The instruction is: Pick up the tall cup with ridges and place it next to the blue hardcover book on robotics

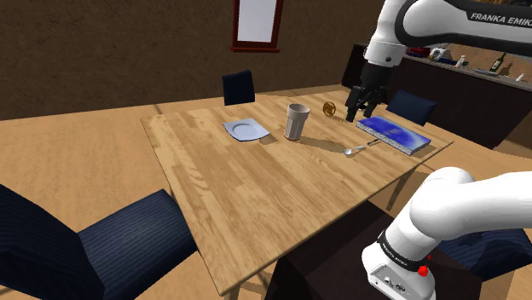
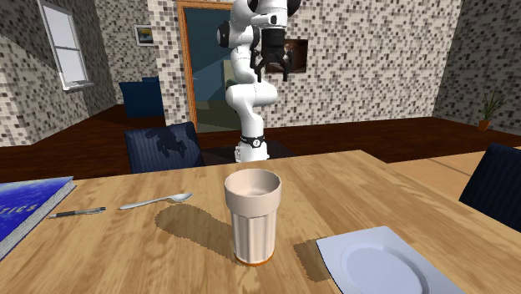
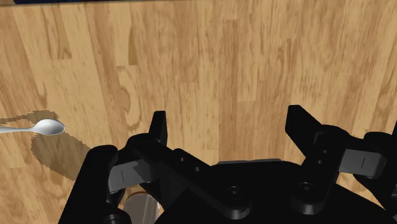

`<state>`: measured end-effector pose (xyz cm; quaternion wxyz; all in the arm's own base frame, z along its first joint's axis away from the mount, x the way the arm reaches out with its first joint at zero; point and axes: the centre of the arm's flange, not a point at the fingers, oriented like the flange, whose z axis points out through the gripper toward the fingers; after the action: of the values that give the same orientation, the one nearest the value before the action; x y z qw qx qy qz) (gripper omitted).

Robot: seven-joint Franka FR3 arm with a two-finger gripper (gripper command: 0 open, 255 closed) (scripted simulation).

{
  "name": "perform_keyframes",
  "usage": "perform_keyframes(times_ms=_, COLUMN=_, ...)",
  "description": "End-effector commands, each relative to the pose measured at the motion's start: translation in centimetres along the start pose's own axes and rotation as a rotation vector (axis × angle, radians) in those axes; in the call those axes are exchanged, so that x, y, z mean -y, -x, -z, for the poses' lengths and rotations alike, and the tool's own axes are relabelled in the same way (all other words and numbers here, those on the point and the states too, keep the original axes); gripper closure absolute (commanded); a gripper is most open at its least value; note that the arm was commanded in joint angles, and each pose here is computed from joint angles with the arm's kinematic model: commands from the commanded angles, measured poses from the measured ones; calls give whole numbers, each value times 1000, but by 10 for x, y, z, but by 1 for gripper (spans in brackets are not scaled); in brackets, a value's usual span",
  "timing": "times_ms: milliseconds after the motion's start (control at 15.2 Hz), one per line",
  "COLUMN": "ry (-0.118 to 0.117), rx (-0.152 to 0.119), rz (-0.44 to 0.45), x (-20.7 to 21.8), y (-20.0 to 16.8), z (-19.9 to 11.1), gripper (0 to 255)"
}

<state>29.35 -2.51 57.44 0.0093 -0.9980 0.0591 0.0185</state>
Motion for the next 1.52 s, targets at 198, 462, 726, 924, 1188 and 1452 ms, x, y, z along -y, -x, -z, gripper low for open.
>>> perform_keyframes(times_ms=198, ry=9, rx=-3, rz=10, x=-10, y=-35, z=-13, gripper=0)
perform_keyframes(times_ms=462, ry=20, rx=-7, rz=24, x=-22, y=-82, z=-30, gripper=0)
perform_keyframes(times_ms=726, ry=31, rx=-11, rz=38, x=-35, y=-130, z=-47, gripper=0)
perform_keyframes(times_ms=924, ry=40, rx=-14, rz=48, x=-43, y=-166, z=-60, gripper=0)
perform_keyframes(times_ms=1188, ry=51, rx=-17, rz=62, x=-55, y=-213, z=-76, gripper=0)
perform_keyframes(times_ms=1452, ry=63, rx=-21, rz=75, x=-66, y=-261, z=-92, gripper=0)
